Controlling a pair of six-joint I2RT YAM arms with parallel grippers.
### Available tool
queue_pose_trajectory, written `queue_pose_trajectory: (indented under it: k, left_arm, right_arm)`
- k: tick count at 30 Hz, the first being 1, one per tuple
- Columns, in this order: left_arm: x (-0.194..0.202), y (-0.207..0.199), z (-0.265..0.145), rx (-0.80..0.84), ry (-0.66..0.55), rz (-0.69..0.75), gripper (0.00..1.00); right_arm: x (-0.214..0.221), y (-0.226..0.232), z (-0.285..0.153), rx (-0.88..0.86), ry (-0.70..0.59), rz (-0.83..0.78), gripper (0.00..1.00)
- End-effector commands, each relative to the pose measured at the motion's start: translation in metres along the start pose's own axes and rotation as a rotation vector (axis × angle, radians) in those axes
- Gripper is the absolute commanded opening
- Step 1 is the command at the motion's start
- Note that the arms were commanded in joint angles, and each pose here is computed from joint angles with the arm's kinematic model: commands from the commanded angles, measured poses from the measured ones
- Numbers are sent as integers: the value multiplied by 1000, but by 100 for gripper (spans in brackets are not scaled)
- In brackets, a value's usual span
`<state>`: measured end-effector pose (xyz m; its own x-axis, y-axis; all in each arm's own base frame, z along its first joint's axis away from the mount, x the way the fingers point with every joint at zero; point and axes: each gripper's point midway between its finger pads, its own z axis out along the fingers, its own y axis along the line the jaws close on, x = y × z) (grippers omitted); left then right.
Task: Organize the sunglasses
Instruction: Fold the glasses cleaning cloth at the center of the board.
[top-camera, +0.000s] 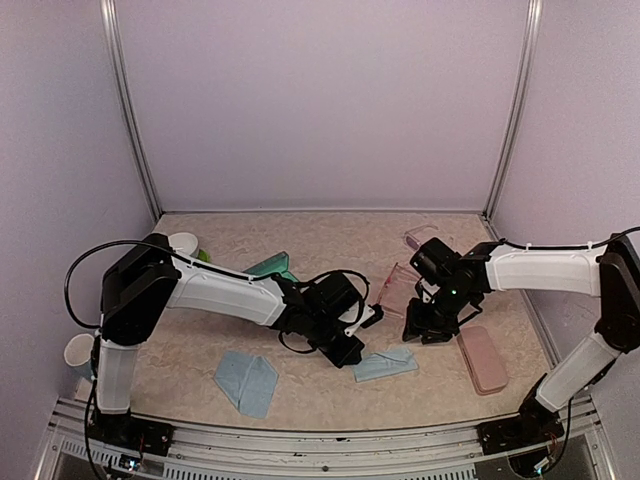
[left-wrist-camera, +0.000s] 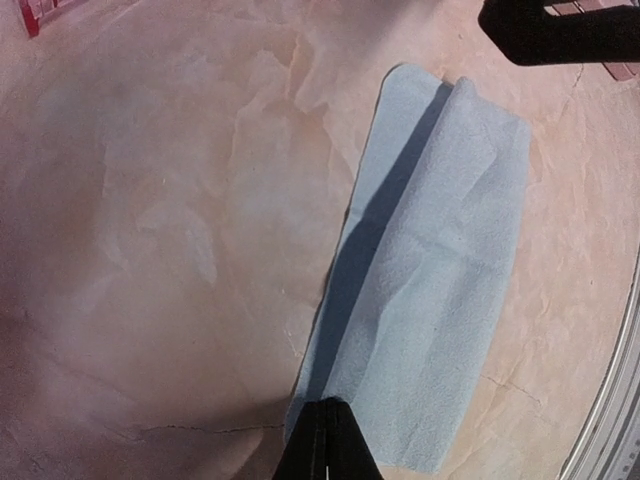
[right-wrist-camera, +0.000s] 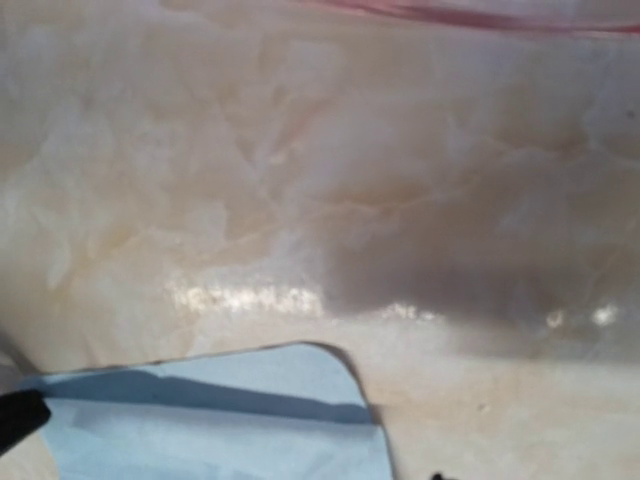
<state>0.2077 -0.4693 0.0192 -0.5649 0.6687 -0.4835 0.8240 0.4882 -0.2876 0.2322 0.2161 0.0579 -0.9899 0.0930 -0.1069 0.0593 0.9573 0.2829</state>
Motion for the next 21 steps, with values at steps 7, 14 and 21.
queue_pose_trajectory:
  k: [7, 14, 21]
  left_arm:
    - [-12, 12, -13, -10, -4, -128, 17]
    - [-33, 13, -39, -45, -65, -147, 25]
    - [-47, 9, -71, -141, -114, -113, 25]
  right_arm:
    - [-13, 4, -18, -29, -73, -29, 55]
    - [-16, 8, -29, -49, -107, -83, 60]
    - [-20, 5, -43, -26, -139, -143, 62]
